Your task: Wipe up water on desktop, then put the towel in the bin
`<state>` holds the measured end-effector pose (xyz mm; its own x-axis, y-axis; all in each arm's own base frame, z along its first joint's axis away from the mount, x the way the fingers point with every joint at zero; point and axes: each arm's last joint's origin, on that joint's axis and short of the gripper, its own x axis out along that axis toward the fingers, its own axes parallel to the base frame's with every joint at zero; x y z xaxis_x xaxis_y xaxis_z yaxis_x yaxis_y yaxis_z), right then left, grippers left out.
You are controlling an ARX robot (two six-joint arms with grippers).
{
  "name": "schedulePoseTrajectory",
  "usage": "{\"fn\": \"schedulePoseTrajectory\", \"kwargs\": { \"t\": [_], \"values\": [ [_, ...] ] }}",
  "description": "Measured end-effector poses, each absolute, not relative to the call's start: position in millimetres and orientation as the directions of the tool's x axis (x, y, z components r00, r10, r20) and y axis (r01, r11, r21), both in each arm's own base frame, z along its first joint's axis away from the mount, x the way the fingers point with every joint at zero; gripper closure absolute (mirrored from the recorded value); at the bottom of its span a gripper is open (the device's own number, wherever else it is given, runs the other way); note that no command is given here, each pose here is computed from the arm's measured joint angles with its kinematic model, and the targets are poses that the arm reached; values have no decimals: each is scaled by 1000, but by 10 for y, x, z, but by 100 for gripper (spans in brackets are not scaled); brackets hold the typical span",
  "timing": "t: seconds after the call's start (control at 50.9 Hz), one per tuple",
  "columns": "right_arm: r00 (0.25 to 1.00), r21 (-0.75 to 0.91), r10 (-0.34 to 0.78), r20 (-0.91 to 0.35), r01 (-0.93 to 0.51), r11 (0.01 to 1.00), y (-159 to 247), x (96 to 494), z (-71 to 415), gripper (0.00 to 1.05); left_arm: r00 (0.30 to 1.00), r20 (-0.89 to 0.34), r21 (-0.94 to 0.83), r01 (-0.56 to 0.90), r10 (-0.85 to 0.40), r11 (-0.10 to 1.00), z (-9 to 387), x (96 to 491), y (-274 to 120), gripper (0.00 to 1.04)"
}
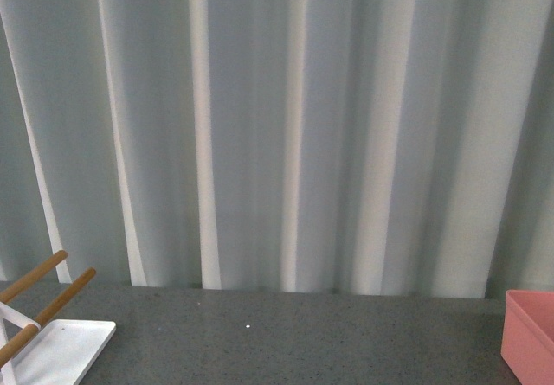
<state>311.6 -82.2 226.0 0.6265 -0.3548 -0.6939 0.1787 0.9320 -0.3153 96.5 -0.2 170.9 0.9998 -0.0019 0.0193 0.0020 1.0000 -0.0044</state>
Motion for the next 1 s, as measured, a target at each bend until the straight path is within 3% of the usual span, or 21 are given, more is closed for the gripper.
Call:
{"fn": "schedulePoseTrajectory", "kwargs": {
  "t": [0.138,0.216,0.255,0.334,0.472,0.688,1.002],
  "values": [
    [627,-315,-354,-694,179,932,-822,3116,2260,7,1000,19,-4,2,-2,1000,1709,965,-2,7],
    [809,-154,-215,-547,155,976,-817,3117,2153,17,1000,19,-4,2,-2,1000,1709,965,-2,7],
    [915,-46,-82,-396,69,997,-750,3041,2050,25,1000,20,-4,-2,2,1000,1710,965,-1,7],
    [990,-24,-4,-138,0,1000,-562,2779,1969,43,1000,19,-4,2,-2,1000,1710,965,-2,7],
    [1000,-35,0,11,0,999,-406,2483,2042,66,1000,19,-4,2,-2,1000,1710,965,-2,7],
    [1000,-27,0,-16,0,1000,-252,2150,1862,102,1000,19,-4,2,-2,1000,1710,965,-2,7],
    [1000,-23,5,-13,-6,1000,-121,1794,1767,101,1000,19,-4,2,-2,1000,1710,965,-2,7]
  ]
}}
